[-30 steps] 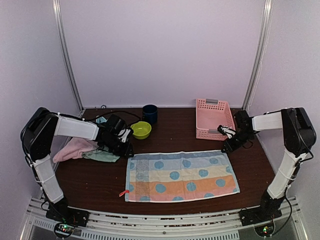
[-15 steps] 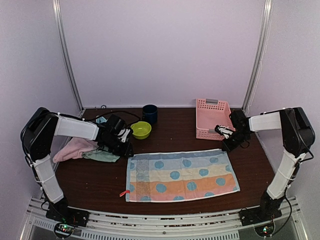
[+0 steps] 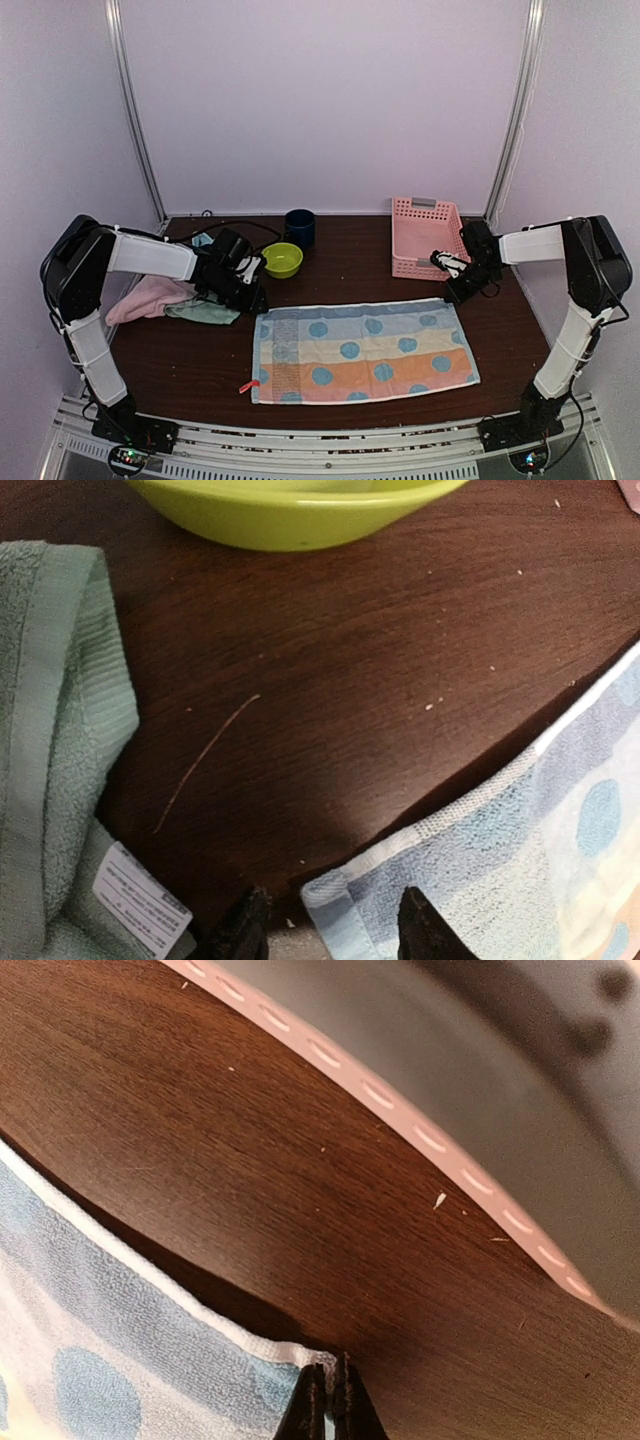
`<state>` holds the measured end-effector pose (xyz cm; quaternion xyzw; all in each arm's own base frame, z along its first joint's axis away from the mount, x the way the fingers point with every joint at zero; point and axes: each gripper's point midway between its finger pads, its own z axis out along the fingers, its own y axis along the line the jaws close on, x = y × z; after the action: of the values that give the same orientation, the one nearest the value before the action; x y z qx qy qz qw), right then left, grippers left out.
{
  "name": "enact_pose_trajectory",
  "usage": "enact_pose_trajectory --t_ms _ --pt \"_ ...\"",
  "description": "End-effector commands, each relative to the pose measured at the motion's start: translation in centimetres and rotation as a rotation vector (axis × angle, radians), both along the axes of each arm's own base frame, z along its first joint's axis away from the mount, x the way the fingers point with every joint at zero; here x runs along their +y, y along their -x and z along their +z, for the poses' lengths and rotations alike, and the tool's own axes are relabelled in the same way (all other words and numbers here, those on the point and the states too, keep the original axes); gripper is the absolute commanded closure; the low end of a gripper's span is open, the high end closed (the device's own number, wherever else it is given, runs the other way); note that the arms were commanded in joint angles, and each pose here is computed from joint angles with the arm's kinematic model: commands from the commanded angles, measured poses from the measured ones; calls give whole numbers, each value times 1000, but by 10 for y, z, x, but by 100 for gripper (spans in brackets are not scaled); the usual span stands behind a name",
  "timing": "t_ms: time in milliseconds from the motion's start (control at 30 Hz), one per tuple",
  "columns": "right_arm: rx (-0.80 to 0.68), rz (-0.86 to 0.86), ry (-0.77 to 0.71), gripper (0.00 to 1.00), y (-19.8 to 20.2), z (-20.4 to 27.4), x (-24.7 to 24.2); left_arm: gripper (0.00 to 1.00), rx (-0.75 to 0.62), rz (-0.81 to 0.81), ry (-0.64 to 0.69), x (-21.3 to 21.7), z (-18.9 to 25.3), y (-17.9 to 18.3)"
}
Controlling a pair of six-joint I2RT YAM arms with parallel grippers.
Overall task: Roll the towels
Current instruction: Pick up the towel from the center of the board.
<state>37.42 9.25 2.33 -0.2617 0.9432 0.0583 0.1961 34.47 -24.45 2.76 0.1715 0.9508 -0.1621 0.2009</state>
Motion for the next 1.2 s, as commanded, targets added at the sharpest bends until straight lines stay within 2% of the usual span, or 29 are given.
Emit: enact_pose_trajectory --t_ms 0,467,533,633,700,800,1167 --pt "8 11 12 100 5 -1 0 57 24 -25 61 -8 -2 4" --pt "9 17 2 100 6 0 2 65 41 -20 -10 -4 -21 6" --pt "8 16 3 100 6 0 2 71 42 -19 -22 -3 -24 6" --pt "7 14 3 100 6 0 2 85 34 -12 -55 2 -26 2" --pt "4 13 2 100 5 1 2 99 21 -15 -53 0 -23 -1" --pt "-10 6 -1 100 3 5 2 100 -20 -9 -39 -3 -10 -9" --pt "-122 -5 -73 100 -4 56 -2 100 -260 28 4 4 81 -28"
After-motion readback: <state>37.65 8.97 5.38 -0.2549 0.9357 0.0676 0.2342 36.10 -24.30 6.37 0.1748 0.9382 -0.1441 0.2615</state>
